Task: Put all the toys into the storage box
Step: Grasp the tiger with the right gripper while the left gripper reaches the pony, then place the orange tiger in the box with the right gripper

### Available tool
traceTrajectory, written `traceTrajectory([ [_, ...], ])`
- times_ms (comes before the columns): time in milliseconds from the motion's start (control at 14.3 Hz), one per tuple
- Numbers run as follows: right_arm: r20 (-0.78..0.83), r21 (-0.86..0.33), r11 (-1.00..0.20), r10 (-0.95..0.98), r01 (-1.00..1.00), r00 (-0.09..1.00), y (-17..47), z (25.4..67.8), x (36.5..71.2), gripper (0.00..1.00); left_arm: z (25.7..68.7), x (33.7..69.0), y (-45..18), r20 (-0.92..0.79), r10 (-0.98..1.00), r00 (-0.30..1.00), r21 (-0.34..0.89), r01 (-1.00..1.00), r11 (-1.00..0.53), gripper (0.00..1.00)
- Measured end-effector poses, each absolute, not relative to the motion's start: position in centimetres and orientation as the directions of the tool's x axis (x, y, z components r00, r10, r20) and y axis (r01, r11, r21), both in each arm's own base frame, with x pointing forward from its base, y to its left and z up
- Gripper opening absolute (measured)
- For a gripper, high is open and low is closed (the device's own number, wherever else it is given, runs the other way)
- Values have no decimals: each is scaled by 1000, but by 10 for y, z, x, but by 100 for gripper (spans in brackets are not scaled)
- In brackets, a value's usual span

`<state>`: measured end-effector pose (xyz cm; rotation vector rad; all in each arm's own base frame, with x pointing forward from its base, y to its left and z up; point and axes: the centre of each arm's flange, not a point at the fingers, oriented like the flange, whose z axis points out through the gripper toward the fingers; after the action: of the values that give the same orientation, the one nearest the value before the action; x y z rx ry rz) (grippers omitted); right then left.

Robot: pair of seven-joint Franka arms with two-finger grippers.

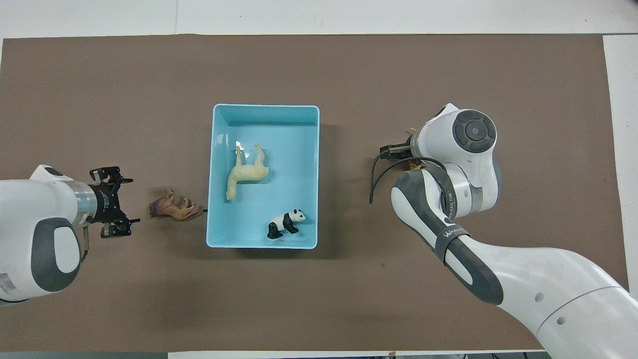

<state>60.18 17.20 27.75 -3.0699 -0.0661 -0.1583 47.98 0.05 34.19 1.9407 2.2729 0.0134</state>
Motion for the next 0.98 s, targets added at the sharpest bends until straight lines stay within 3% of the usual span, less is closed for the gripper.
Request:
traceTrajectory([
  [70,104,-64,-997,39,46,994,172,278,602,100,335,476,-1,-113,974,-198,106,972,210,100],
  [209,108,-65,-997,38,45,993,171,280,602,85,322,468,-10,-116,958,-264,88,958,274,100],
  [349,111,-69,-997,26,34,993,174,283,602,58,317,464,-16,-118,940,-321,72,941,331,100],
  [488,113,-74,-997,12,21,994,181,286,600,39,318,464,-20,-123,930,-345,79,931,356,100],
  [698,75,-69,-998,3,9,997,181,296,602,35,316,463,-26,-128,929,-346,93,929,359,100],
  [977,52,-115,-992,-63,-57,997,191,394,630,35,305,455,-33,-128,933,-336,107,931,349,100],
])
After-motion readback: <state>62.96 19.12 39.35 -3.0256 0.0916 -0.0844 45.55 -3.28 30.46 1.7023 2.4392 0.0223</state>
